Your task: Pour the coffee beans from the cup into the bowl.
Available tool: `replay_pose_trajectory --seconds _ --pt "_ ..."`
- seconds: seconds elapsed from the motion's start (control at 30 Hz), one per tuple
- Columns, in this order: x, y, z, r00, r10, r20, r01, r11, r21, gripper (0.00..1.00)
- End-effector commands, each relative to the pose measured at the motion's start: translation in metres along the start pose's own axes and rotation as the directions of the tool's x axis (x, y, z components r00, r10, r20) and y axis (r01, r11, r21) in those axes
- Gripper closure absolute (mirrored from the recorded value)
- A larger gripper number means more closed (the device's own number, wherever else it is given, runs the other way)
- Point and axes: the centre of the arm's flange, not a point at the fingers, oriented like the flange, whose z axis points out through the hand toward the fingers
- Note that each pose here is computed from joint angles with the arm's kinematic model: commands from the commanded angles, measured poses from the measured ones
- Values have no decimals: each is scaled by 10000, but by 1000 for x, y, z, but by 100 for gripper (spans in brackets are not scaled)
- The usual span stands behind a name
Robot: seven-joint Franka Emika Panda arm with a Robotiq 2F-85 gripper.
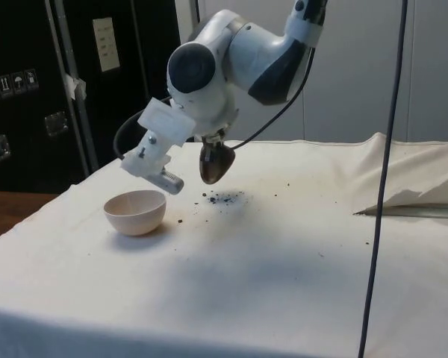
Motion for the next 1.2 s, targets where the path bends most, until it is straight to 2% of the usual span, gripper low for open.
replay_pose_trajectory --seconds 0.0,0.03,0.07,0.1,0.37,0.4,0.43,0.6,0.67,0.7,0.73,0.83,0.87,0.93,0.97,1.0,1.07,1.17 --pt "-2 2 1 10000 -6 59 5 9997 253 100" --pt "-3 4 4 9999 30 97 -33 9994 352 100" --pt "-1 2 4 10000 64 57 -65 9999 149 100" --pt "-4 4 5 9999 28 112 -32 9992 408 100" --pt "-9 11 18 9995 192 249 -212 9961 851 100" --pt "-7 10 18 9995 237 190 -249 9975 656 100" --pt "-9 11 19 9995 199 260 -222 9958 892 100" --pt "-12 15 26 9991 276 315 -311 9930 1137 100" --pt "-14 17 31 9988 332 349 -374 9909 1289 100" --pt "-11 16 30 9989 384 264 -410 9937 1048 100" --pt "-14 18 32 9987 354 367 -400 9901 1343 100" --pt "-15 21 35 9984 422 381 -474 9878 1486 100" --pt "-16 24 37 9981 468 396 -525 9859 1589 100" --pt "-16 26 39 9978 507 425 -572 9841 1682 100" --pt "-14 25 39 9978 549 368 -597 9876 1453 100" --pt "-16 28 40 9975 532 458 -604 9832 1725 100" --pt "-16 32 42 9970 581 502 -665 9804 1854 100" --pt "-17 37 44 9965 630 543 -724 9783 1940 100"
